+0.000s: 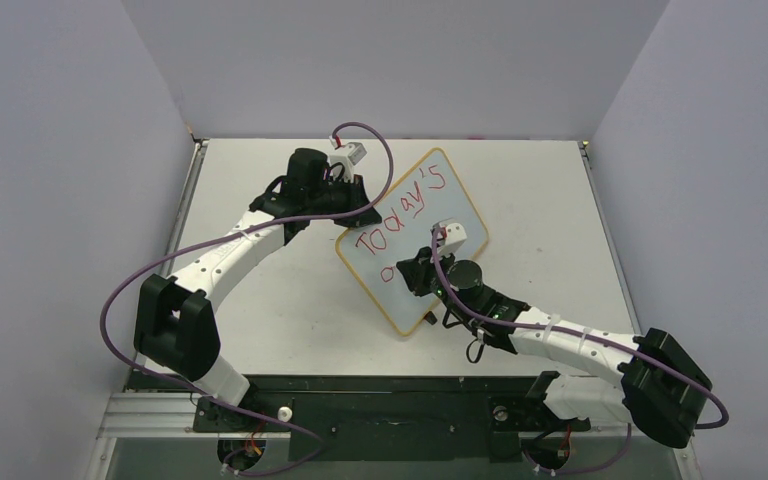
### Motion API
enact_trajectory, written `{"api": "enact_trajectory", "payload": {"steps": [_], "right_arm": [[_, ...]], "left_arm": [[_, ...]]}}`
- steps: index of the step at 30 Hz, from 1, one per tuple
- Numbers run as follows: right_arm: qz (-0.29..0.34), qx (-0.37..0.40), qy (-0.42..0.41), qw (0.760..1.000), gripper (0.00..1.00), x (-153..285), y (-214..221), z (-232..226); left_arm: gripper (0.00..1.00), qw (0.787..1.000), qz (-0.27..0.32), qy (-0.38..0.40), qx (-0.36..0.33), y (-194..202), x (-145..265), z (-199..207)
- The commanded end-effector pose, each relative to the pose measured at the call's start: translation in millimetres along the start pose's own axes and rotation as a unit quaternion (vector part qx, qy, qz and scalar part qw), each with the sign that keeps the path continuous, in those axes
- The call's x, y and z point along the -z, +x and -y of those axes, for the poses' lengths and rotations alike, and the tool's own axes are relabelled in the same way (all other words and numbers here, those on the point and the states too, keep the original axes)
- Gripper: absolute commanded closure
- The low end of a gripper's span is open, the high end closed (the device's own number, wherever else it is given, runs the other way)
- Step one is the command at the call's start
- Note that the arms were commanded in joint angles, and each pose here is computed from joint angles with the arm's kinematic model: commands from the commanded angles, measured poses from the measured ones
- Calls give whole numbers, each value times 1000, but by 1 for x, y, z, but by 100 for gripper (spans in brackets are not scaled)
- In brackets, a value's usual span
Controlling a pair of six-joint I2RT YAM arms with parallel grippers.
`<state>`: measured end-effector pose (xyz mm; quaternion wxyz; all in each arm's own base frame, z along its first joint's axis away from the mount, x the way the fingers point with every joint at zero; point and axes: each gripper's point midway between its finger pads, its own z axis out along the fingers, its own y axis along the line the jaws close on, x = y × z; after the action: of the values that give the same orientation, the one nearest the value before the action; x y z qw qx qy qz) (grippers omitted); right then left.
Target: Write a sentence on the whiteboard
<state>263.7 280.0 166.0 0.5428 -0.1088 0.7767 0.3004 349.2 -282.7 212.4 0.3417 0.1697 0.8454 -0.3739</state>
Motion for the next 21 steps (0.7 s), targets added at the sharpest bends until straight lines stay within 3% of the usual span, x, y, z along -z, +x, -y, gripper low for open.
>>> {"api": "enact_trajectory", "payload": {"steps": [1, 21], "right_arm": [[-4, 3, 3, 1000, 100, -6, 0, -2], [-29, -3, 44, 999, 100, 9, 32, 25]], "left_arm": [[100, 997, 38, -30, -54, -18, 9, -6], [100, 997, 37, -34, -54, -18, 9, -8]]}}
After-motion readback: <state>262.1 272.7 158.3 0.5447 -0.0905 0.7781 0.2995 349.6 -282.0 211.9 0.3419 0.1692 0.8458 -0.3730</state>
